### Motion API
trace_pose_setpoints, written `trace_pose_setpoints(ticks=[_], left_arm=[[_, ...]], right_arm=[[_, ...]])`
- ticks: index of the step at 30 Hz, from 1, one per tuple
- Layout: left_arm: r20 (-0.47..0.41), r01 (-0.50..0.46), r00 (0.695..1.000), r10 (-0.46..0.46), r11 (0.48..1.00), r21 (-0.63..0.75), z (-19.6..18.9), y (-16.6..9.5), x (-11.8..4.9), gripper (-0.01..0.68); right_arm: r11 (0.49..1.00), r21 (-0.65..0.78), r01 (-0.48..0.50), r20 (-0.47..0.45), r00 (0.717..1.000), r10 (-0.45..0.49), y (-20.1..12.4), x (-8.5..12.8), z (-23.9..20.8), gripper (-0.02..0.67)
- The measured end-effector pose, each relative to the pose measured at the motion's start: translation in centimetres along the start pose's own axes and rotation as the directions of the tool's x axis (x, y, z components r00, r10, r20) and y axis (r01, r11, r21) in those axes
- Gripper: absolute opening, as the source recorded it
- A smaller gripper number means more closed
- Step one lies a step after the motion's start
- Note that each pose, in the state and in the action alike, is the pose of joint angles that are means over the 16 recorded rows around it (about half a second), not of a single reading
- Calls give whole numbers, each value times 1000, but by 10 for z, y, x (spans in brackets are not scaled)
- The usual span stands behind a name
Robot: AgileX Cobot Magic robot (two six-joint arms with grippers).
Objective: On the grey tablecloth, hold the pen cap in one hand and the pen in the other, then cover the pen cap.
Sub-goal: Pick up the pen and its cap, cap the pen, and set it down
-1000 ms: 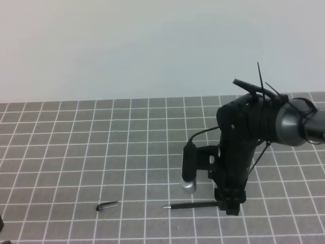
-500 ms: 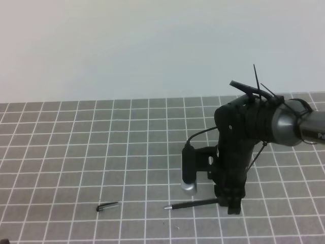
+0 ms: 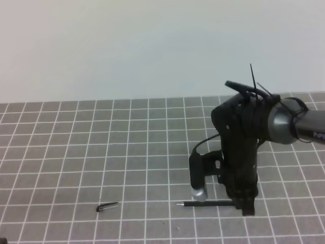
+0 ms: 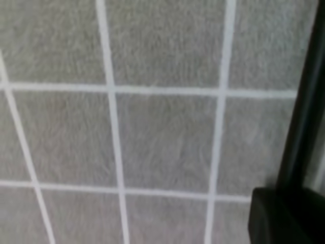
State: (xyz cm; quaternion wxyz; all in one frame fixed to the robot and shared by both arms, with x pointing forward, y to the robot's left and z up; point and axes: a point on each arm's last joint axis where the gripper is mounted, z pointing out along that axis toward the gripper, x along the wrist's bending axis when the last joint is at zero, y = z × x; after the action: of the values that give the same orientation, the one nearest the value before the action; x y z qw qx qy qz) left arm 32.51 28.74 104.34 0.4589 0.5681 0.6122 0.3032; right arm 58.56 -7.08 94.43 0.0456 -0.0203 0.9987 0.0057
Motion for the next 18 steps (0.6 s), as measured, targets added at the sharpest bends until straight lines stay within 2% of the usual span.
trace_pose_setpoints(ticks=[5, 10, 18], left_arm=[[6, -49, 999, 49, 998, 33, -4, 18, -5, 0], [21, -114, 994, 112, 984, 135, -3, 41, -12, 0], [97, -233, 972, 213, 913, 334, 23, 79, -22, 0]], right_arm=[[1000, -15, -14, -18, 1000, 14, 5, -5, -16, -3], [997, -63, -33, -21, 999, 32, 13, -12, -34, -3], [993, -115, -37, -5, 999, 37, 18, -18, -51, -4]])
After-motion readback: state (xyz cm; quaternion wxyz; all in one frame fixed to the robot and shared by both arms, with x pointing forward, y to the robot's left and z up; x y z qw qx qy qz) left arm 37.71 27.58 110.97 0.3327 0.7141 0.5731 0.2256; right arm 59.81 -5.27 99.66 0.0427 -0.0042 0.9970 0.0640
